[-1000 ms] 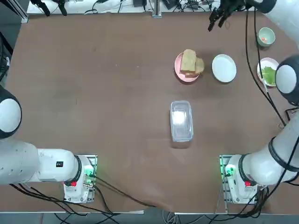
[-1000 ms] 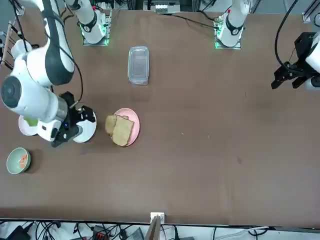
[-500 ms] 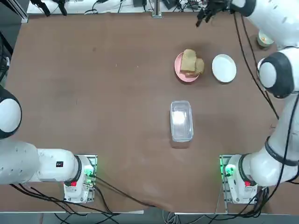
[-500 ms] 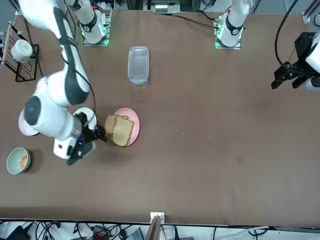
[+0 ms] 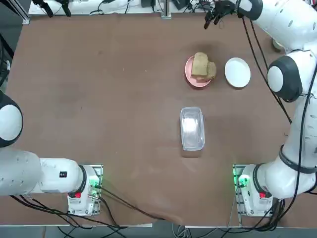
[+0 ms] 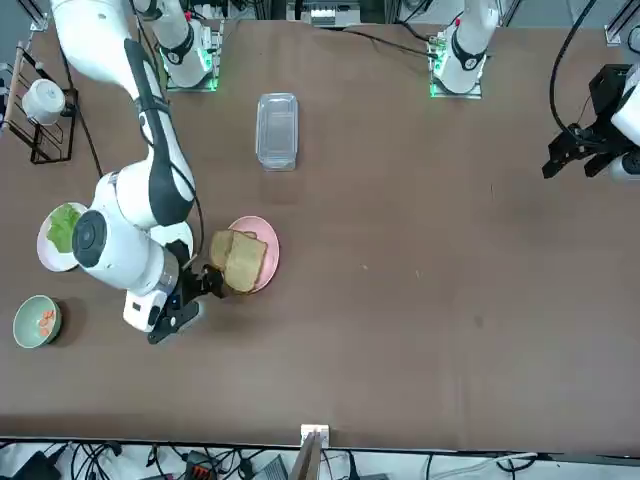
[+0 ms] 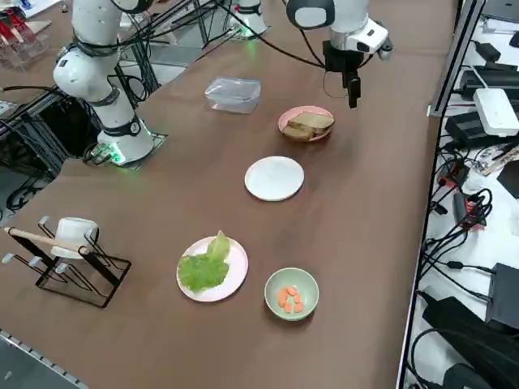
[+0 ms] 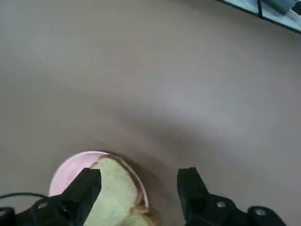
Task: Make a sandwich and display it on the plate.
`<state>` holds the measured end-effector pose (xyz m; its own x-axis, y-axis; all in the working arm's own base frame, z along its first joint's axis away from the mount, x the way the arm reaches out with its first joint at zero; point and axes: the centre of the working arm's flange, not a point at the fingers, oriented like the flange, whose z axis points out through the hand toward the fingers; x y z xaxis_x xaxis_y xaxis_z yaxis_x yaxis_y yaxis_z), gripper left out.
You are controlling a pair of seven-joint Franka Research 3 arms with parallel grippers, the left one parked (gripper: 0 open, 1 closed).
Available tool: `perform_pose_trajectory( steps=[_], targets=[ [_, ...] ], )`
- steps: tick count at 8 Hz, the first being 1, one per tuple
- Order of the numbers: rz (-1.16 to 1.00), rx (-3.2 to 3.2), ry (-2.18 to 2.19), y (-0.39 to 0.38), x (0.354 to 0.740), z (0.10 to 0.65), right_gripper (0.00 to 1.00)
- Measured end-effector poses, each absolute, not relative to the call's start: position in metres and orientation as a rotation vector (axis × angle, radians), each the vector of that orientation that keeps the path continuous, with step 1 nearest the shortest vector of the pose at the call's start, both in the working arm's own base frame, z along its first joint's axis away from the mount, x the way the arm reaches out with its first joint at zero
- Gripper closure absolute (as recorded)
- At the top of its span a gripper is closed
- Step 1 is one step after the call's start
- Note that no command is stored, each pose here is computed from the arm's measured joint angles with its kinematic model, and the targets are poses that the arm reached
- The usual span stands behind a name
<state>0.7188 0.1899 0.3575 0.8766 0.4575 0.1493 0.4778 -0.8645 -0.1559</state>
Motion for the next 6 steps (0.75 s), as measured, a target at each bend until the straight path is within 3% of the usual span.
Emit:
perform_pose_trajectory(
  steps=[6],
  targets=[
    [-0.118, -2.537, -0.922, 0.181, 0.72, 0.274, 0.04]
  ],
)
